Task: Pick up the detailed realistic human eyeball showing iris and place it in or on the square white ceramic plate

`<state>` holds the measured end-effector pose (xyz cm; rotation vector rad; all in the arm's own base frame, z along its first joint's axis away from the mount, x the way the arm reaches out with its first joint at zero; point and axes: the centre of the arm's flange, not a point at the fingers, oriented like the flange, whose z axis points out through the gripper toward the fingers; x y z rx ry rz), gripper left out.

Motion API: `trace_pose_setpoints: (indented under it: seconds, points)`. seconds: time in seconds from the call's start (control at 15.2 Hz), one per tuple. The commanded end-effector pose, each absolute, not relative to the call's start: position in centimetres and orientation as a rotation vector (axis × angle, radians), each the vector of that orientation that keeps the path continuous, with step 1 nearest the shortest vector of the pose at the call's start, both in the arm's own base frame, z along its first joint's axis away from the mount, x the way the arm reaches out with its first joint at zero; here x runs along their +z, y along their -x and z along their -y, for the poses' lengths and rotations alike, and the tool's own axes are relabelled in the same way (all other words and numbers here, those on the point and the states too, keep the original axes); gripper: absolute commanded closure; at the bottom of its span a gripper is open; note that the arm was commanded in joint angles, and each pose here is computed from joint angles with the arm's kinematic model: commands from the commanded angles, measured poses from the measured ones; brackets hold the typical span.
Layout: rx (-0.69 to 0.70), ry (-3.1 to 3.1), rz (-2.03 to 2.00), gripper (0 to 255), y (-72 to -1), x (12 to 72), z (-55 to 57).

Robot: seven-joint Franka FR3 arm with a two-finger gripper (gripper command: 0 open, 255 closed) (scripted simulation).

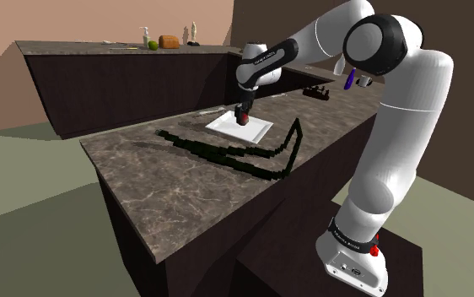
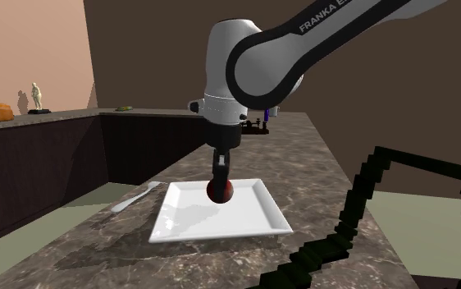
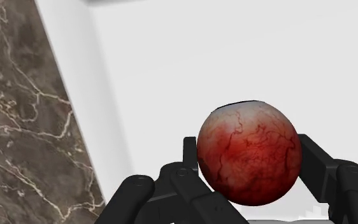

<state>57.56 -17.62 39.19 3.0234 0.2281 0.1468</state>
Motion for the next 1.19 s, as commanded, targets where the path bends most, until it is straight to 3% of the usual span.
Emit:
trace_pose_setpoints:
  seconds: [0.0,0.07,0.4,0.66,1.12]
  points:
    - [0.147,-3.023,-0.228,255,-57.6,39.2,17.6]
    - [0.147,-3.023,-0.228,0,-57.6,39.2,17.6]
    - [0.147,-3.023,-0.228,0,-57.6,39.2,17.6]
    - [0.147,-3.023,-0.228,0,-57.0,44.1,17.1]
    - [0.147,-3.023,-0.228,0,-57.0,44.1,17.1]
